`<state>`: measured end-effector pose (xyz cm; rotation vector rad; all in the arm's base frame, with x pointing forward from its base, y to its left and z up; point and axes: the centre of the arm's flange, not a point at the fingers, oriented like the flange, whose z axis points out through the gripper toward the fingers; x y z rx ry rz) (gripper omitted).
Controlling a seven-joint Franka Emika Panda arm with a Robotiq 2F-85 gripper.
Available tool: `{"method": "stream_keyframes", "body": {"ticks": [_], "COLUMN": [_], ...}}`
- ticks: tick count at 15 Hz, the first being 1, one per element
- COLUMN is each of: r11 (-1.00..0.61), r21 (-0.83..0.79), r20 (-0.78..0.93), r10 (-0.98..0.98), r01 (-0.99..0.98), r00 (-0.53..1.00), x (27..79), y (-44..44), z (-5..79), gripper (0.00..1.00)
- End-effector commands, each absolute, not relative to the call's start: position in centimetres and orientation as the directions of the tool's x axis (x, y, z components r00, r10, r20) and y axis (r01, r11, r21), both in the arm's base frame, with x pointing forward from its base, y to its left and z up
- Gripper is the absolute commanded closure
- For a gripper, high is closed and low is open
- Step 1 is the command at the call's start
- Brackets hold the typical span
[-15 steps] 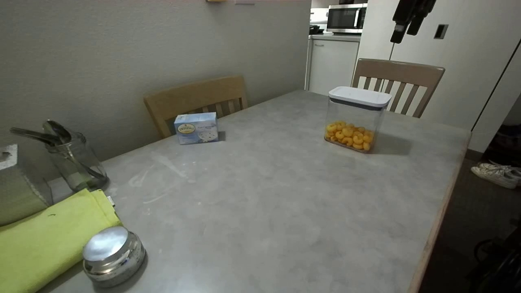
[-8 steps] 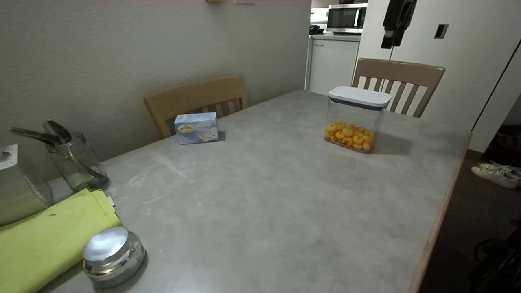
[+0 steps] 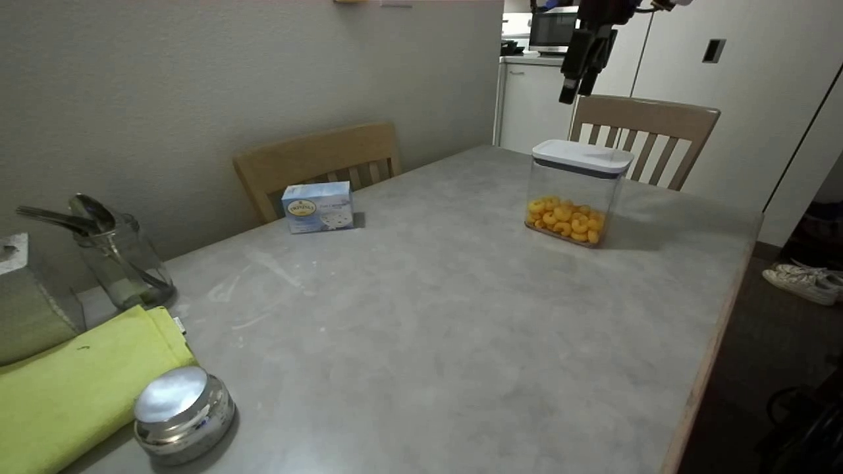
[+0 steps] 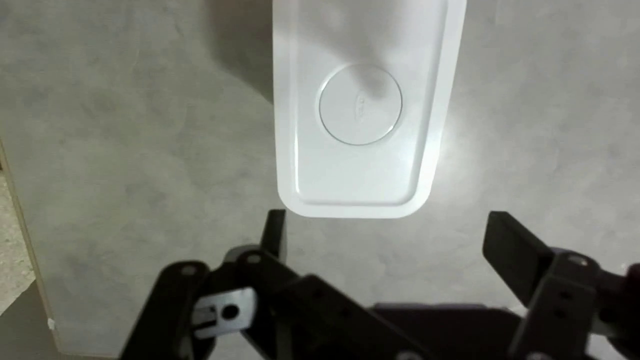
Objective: Push the button on the lid then take the lid off the container and place it on the table
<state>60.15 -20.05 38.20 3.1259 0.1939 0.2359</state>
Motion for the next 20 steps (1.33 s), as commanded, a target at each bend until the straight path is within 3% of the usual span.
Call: {"method": "stream_keyframes", "body": {"ticks": [1, 6, 7, 8, 18, 20], "r11": [-0.992, -0.994, -0.993, -0.993, -0.995, -0.995], "r21": [0.011, -0.016, -0.028, -0.034, -0.077, -0.084], "r20": [0.151, 0.161, 0.163, 0.151, 0.009, -0.015], "r10": [0.124, 0.108, 0.107, 0.105, 0.064, 0.048], "r01": [0.123, 0.113, 0.113, 0.111, 0.065, 0.047], "r00": [0.981, 0.981, 0.981, 0.983, 0.998, 0.999], "x": [60.2, 60.4, 60.5, 60.5, 59.4, 59.0], "y": [-20.0, -19.6, -19.6, -19.6, -19.2, -19.0], "z": [38.3, 36.7, 36.3, 35.8, 33.4, 33.5], "gripper": [0.00, 0.00, 0.25, 0.26, 0.98, 1.00]}}
